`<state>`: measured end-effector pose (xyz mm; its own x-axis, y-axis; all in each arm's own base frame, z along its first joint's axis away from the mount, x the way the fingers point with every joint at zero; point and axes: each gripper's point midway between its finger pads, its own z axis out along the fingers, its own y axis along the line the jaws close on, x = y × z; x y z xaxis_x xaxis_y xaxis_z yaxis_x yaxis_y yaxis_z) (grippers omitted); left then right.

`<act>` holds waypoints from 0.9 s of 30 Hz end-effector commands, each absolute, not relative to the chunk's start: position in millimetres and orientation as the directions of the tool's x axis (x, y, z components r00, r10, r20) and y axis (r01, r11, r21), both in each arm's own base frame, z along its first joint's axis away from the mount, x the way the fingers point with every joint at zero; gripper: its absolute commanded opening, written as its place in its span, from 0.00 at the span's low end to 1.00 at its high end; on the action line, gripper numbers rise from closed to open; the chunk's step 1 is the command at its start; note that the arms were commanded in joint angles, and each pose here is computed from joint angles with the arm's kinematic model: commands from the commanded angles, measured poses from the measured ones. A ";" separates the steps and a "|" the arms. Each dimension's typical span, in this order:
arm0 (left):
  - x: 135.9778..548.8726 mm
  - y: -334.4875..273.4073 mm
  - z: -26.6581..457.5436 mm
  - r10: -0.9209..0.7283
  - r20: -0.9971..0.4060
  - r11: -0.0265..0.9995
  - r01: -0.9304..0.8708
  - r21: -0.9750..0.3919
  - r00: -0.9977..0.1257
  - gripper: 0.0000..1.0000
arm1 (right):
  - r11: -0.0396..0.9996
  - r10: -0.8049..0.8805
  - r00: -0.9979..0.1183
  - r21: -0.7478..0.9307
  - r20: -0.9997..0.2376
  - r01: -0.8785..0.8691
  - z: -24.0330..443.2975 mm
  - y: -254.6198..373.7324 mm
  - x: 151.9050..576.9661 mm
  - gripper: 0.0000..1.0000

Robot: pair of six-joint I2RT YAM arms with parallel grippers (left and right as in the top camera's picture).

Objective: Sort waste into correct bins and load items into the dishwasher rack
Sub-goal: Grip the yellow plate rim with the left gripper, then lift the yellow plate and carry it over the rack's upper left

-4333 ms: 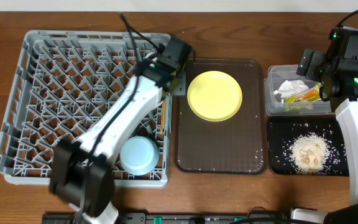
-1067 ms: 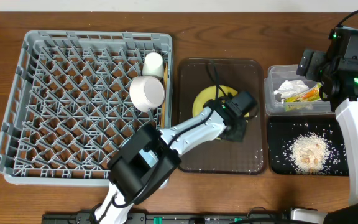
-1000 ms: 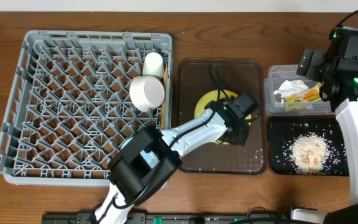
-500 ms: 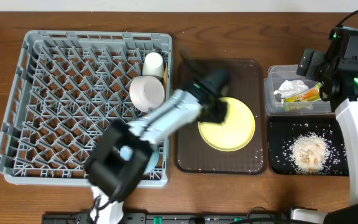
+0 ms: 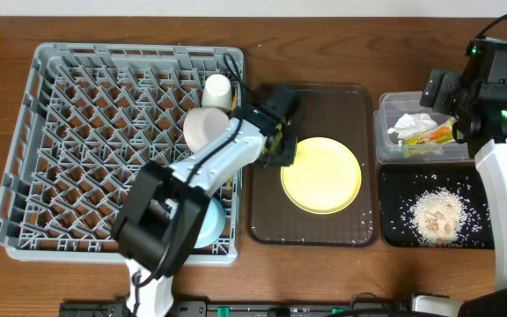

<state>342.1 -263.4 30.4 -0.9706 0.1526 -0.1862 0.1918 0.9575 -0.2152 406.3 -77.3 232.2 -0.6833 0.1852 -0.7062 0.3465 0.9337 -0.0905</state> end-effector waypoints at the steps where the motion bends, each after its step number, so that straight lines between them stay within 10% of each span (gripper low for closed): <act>1: 331.6 -260.5 4.6 0.202 -0.140 0.960 0.224 -0.168 -0.969 0.37 | 0.929 0.196 -0.665 -0.080 -0.721 0.361 240.6 -79.8 405.4 0.99; 7: 320.9 -272.6 -14.8 0.233 -0.103 0.952 0.249 -0.179 -0.967 0.36 | 0.929 0.196 -0.665 -0.080 -0.721 0.361 240.6 -79.8 405.4 0.99; 12: 324.2 -274.2 -14.8 0.234 -0.119 0.952 0.252 -0.172 -0.965 0.06 | 0.929 0.196 -0.665 -0.080 -0.721 0.361 240.6 -79.8 405.4 0.99; 17: 338.3 -273.5 4.4 0.210 -0.166 0.952 0.241 -0.189 -0.963 0.06 | 0.929 0.196 -0.665 -0.080 -0.721 0.361 240.6 -79.8 405.4 0.99; 27: 376.2 -197.5 192.9 0.071 -0.608 0.995 0.096 -0.009 -0.790 0.06 | 0.929 0.196 -0.665 -0.080 -0.721 0.361 240.6 -79.8 405.4 0.99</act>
